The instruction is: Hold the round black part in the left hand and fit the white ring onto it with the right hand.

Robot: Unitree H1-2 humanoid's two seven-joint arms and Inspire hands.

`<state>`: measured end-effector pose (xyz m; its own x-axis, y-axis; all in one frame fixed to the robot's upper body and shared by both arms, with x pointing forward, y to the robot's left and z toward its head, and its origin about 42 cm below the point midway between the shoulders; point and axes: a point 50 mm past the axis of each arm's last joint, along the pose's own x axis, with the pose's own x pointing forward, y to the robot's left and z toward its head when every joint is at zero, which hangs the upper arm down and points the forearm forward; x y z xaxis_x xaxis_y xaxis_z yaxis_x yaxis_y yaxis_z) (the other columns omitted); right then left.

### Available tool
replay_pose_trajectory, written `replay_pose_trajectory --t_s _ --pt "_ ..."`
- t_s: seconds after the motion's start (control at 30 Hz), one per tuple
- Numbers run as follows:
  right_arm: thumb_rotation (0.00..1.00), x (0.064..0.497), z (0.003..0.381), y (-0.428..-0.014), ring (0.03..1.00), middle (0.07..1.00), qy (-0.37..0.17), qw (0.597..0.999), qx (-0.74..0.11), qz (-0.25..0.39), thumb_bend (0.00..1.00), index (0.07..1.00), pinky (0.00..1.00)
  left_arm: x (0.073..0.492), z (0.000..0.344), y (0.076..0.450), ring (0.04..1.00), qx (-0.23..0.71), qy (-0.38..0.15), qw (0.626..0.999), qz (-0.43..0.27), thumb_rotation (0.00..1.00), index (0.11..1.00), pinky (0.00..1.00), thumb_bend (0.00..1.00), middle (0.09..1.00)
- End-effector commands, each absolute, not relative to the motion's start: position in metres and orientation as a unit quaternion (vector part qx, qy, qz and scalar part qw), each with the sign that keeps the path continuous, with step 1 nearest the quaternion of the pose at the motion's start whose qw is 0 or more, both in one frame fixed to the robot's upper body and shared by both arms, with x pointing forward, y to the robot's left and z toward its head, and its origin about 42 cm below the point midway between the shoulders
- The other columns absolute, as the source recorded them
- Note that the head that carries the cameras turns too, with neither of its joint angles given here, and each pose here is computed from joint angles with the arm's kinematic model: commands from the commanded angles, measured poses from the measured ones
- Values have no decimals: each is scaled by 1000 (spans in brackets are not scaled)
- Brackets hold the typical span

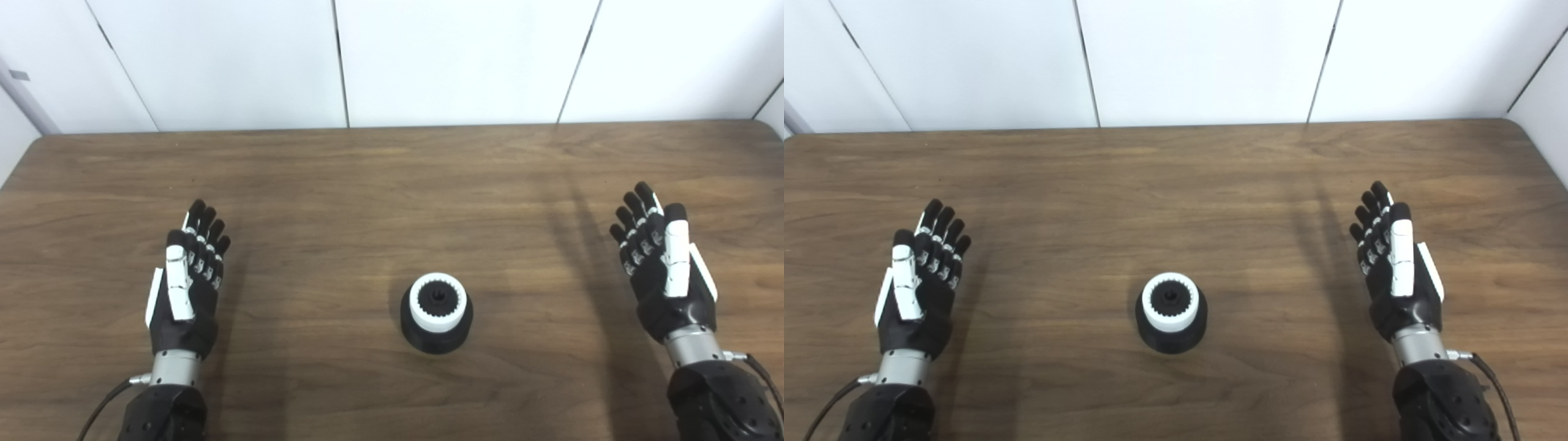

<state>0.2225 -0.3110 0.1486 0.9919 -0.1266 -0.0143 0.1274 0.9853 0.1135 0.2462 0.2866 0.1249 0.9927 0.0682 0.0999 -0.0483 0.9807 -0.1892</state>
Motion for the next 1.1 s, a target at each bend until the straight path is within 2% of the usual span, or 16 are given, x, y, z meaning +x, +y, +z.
replay_pose_trajectory --t_s 0.0,1.07 --pt "1000 215 159 -316 1000 1000 -15 998 39 -53 555 1000 1000 254 138 287 1000 -87 -92 992 28 1000 1000 1000 599 1000" --pt "1000 216 160 -316 1000 1000 -13 998 40 -54 553 1000 1000 255 140 286 1000 -78 -89 993 26 1000 1000 1000 555 1000"
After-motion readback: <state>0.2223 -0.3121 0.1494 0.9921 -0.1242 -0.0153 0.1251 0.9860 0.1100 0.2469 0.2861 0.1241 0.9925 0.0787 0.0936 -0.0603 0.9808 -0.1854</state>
